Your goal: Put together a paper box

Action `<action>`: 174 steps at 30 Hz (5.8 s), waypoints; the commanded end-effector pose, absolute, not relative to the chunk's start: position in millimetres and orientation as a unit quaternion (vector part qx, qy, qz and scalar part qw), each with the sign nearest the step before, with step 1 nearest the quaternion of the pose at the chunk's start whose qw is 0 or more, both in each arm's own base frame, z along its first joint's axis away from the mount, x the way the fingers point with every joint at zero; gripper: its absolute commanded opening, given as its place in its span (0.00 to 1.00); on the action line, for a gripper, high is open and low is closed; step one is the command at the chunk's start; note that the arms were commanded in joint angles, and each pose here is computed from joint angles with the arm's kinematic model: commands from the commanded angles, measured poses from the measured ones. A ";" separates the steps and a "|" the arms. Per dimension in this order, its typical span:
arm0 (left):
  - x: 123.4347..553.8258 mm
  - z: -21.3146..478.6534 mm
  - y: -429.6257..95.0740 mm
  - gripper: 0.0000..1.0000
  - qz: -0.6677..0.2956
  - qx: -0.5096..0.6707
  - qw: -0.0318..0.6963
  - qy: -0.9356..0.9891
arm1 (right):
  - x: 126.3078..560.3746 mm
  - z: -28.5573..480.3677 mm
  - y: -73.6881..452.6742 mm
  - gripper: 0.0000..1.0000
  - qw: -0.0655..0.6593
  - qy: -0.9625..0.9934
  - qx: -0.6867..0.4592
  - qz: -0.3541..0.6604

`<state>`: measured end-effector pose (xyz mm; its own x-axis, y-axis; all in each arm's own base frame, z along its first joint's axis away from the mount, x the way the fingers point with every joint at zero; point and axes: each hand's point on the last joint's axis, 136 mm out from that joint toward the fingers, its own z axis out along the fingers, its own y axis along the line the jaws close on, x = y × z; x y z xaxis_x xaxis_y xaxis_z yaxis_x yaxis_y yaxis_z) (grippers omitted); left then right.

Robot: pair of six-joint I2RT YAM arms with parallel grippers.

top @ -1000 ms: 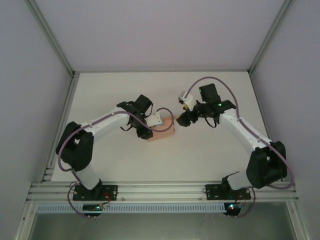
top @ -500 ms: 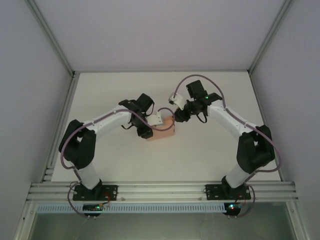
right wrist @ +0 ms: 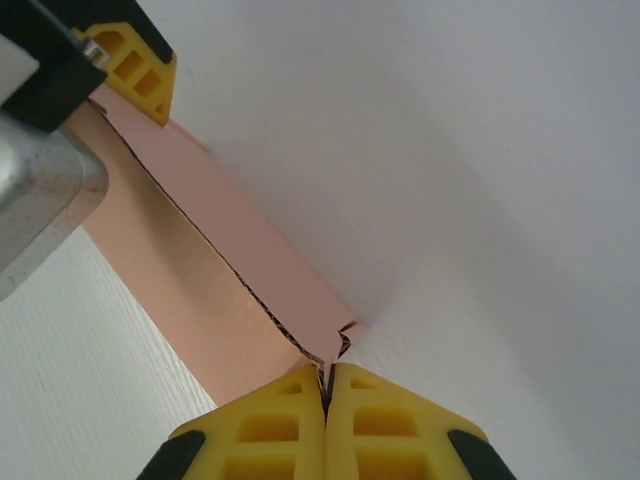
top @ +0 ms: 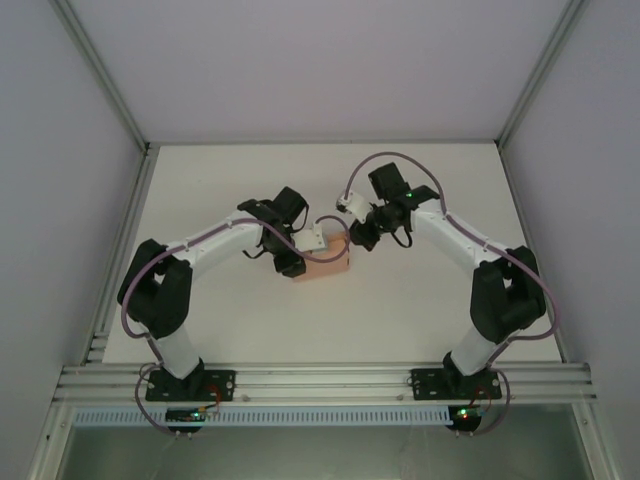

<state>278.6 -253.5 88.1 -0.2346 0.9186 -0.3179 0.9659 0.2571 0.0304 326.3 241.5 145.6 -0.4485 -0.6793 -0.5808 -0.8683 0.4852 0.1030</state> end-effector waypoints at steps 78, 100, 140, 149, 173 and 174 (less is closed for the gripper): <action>273.8 168.7 -203.1 0.61 -0.052 0.322 0.297 0.898 | 290.3 96.2 241.6 0.00 0.344 0.915 -0.178 0.108; 286.9 163.7 -240.8 0.00 -0.121 0.307 0.281 0.901 | 287.3 89.5 248.7 0.00 0.316 0.925 -0.176 0.113; 258.2 98.8 -195.1 0.00 -0.042 0.135 0.167 0.976 | 273.9 75.9 247.5 0.00 0.317 0.931 -0.171 0.053; 262.3 105.5 -196.1 0.00 -0.024 0.161 0.172 0.972 | 273.2 75.1 246.0 0.00 0.313 0.932 -0.176 0.048; 242.8 71.1 -219.2 0.00 -0.052 0.123 0.177 0.975 | 274.1 68.3 249.8 0.00 0.324 0.931 -0.155 0.063; 241.4 69.1 -217.7 0.00 -0.052 0.121 0.177 0.975 | 272.5 66.6 248.9 0.00 0.325 0.931 -0.156 0.065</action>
<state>283.4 -222.3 120.4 -0.8235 0.1659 -0.5425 0.2278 0.9725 -0.0484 311.3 260.7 125.2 -0.6218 -0.1285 -0.7726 -0.2764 0.9590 0.0629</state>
